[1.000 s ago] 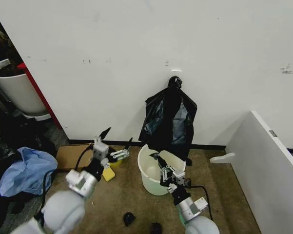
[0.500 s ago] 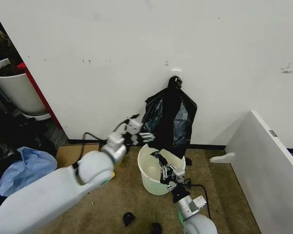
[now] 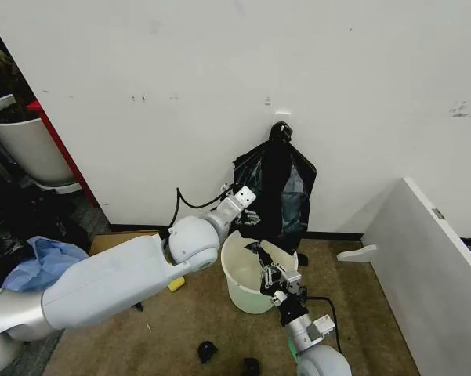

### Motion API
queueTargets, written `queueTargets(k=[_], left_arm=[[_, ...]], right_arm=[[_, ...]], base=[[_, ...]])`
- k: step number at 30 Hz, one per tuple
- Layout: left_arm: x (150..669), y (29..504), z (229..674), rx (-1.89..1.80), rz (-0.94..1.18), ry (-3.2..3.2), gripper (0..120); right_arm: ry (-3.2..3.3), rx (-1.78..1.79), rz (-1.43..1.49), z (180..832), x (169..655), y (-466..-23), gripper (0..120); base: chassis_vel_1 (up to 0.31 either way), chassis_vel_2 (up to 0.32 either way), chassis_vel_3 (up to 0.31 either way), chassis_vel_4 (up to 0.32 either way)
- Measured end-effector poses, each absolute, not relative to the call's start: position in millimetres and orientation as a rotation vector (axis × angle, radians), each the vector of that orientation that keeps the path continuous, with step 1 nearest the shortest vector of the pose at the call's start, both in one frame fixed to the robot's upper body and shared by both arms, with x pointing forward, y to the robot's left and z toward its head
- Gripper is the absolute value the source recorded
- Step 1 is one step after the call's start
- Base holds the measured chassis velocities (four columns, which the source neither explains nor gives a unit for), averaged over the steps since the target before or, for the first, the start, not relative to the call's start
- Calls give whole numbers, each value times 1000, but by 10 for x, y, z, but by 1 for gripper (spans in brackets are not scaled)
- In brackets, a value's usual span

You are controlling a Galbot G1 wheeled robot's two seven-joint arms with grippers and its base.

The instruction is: Place the garbage bag over the trash bin.

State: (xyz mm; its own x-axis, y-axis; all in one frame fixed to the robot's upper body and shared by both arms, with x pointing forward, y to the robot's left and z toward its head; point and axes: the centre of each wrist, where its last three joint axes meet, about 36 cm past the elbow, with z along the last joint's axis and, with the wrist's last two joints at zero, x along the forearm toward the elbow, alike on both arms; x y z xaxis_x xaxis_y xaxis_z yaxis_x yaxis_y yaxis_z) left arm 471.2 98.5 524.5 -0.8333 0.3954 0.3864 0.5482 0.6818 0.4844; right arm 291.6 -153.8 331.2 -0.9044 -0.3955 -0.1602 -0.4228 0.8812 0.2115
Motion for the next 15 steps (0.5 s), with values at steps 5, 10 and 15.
queueTargets(k=[5,10,15], left_arm=[[4748,918,5196,-738,-923,-2615,71],[4795,912,5183,-690,-932,-2603,55],[4808,934,5193,-655,-921,-2611,40]], right_arm=[[2935,-638,376,3325,2907,-1534,0],[2931,-633,389,3342,2905,-1529,0],[2932,-628,392,3345,2913,-1541,0]], base=[[0,0,0,0],[0,0,0,0],[0,0,0,0]])
